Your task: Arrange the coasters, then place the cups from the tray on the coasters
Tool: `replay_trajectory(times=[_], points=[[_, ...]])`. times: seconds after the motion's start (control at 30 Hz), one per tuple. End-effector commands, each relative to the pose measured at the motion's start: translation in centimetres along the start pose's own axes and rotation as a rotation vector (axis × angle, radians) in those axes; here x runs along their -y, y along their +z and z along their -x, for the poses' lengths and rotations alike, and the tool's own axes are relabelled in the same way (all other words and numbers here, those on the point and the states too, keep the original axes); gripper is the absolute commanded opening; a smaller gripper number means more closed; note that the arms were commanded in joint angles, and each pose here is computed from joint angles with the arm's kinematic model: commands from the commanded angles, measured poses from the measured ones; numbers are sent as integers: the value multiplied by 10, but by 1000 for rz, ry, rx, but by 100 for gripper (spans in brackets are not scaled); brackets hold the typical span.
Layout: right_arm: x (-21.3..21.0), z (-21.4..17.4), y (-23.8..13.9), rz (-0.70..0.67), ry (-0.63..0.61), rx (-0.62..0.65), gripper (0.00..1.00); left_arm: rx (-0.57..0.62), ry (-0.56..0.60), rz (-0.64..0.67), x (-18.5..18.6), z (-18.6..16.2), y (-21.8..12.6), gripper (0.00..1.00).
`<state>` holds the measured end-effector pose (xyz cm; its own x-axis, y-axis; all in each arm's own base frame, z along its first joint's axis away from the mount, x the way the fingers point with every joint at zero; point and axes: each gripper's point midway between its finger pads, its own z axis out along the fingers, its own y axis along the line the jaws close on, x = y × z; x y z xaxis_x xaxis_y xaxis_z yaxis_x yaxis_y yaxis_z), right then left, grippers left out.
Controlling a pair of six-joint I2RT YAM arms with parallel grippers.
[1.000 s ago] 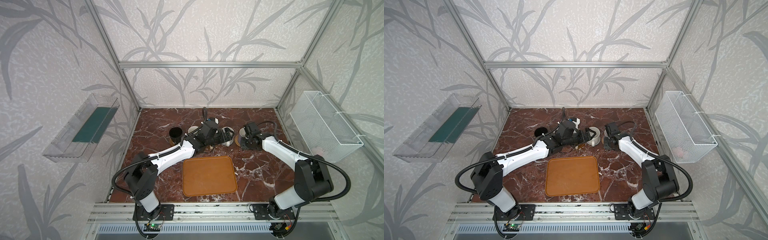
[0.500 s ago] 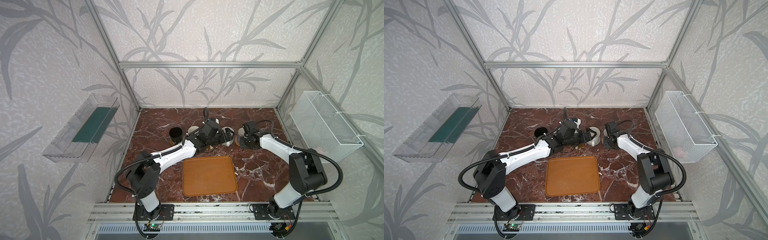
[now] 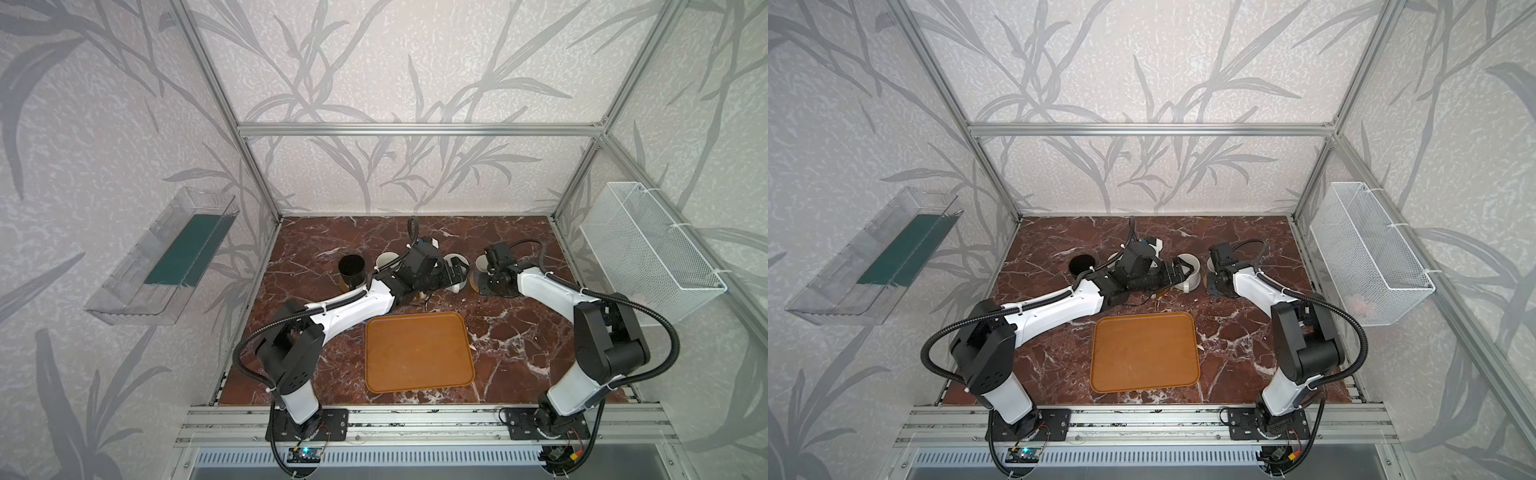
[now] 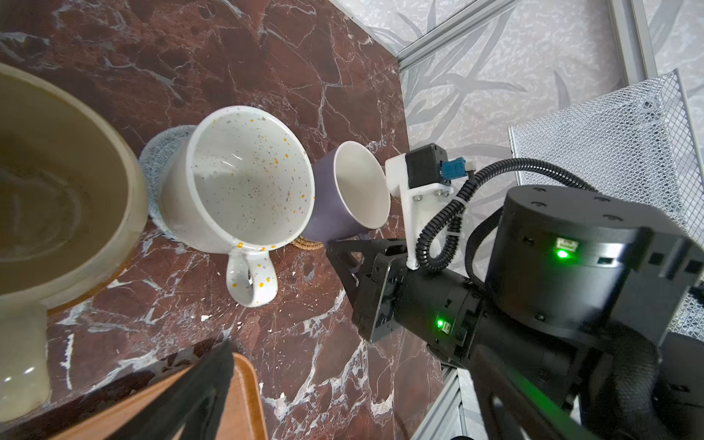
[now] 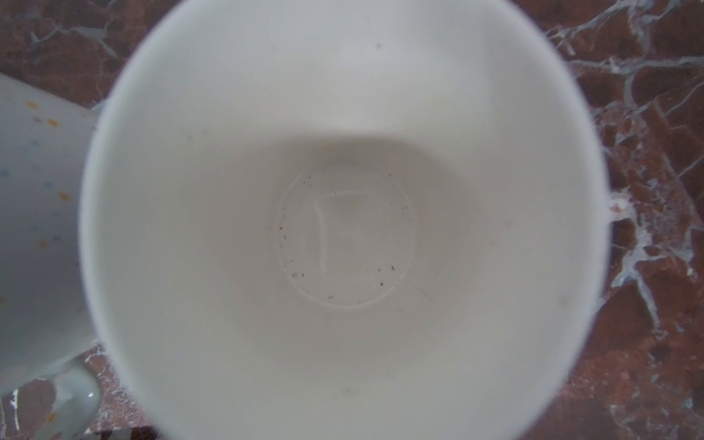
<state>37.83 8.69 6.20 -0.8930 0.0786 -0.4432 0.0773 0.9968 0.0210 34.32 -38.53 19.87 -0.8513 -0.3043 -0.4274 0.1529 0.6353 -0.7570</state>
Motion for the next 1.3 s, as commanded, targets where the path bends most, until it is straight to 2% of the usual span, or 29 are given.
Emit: replay_trajectory(times=[0.0,0.33,0.5,0.57,0.67,0.9,1.1,1.13,1.17,1.27], points=[[3,10,2,-8,14,51,0,15,12,-16,6,3,1,99],[8,-11,8,-15,11,12,1,10,17,-17,5,0,-1,99],[9,-9,2,-23,8,10,22,3,20,-21,6,-1,-3,99],[9,-8,-1,-19,9,13,40,15,26,-22,8,2,-7,99],[10,-8,-1,-25,2,17,56,29,42,-12,5,3,-12,99],[9,-1,-21,1,8,61,65,72,69,11,-2,8,-32,99],[14,1,-64,51,35,189,74,147,157,82,-29,17,-67,99],[17,3,-74,56,40,228,81,167,177,92,-33,19,-76,99],[19,3,-82,57,50,263,100,191,198,108,-37,23,-86,99],[25,7,-103,68,53,358,99,240,280,214,-58,32,-115,99]])
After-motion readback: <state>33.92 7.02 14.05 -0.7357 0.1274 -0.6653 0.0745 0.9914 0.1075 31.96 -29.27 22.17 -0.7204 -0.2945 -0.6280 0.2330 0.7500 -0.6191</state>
